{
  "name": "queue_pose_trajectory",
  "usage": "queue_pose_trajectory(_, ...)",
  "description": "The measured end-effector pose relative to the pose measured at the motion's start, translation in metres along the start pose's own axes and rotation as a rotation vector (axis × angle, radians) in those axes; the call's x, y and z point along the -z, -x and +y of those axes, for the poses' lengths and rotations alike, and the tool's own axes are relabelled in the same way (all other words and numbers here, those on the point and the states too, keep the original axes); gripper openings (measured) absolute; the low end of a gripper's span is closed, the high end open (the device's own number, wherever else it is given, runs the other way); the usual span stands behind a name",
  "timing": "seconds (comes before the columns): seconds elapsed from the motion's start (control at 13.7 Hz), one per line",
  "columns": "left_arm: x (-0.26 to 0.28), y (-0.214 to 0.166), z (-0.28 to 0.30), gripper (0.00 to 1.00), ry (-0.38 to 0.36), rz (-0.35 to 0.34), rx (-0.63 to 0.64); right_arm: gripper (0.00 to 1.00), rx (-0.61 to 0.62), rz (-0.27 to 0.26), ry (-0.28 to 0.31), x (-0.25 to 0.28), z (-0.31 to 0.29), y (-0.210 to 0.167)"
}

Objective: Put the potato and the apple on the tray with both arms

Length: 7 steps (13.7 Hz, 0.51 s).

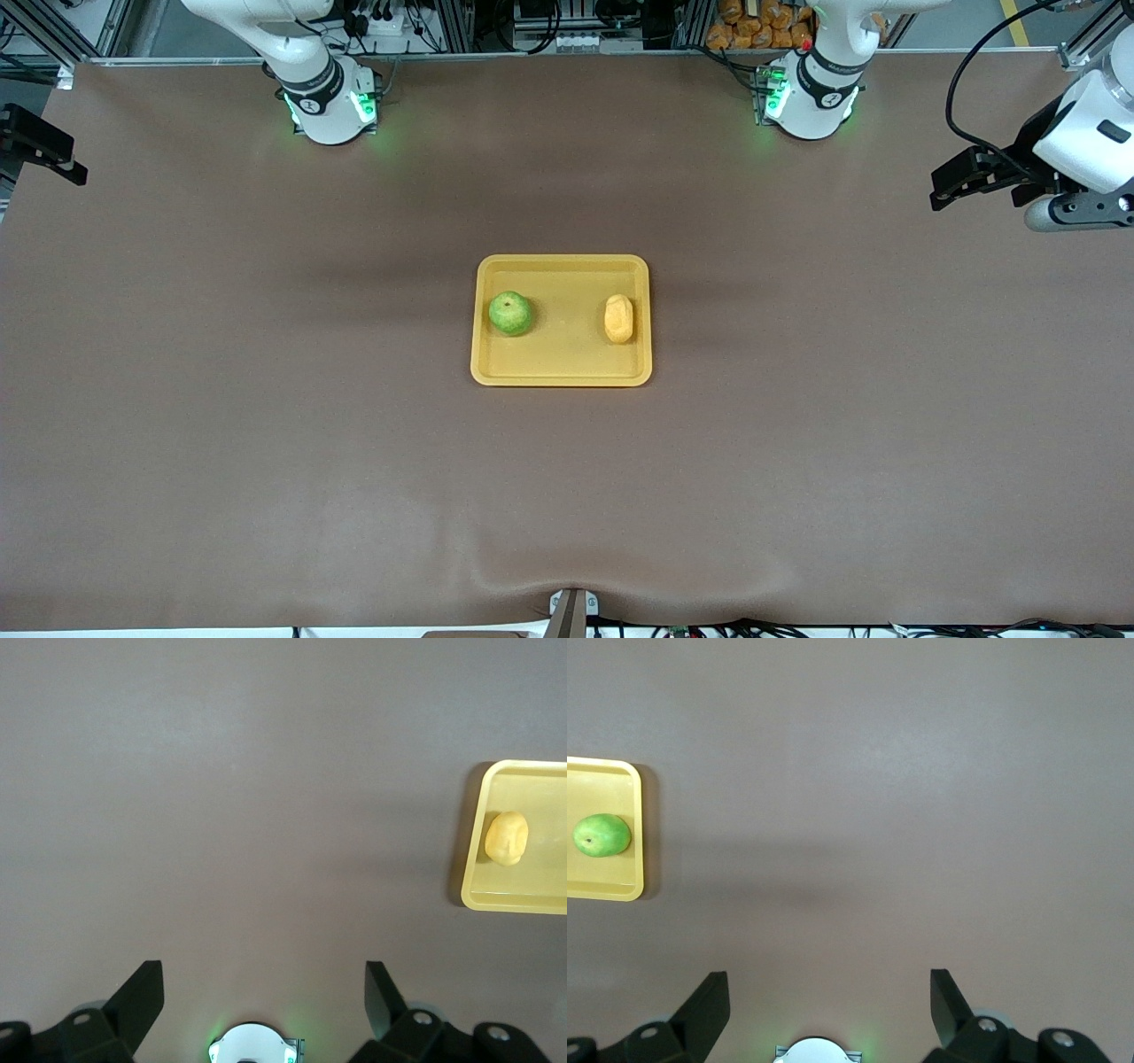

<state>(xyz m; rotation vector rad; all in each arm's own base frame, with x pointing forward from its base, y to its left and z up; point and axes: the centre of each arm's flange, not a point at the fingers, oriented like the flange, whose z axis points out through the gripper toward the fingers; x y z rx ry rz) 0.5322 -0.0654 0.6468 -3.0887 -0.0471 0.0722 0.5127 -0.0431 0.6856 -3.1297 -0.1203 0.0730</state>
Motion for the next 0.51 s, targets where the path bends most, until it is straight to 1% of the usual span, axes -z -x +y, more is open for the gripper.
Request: queue_pose_trajectory(0.51,0.0013,0.0002,-0.0015,1.00,0.000,0.000,0.003,1.00,0.004,-0.006,-0.001,-0.0026,-0.0017,-0.0005)
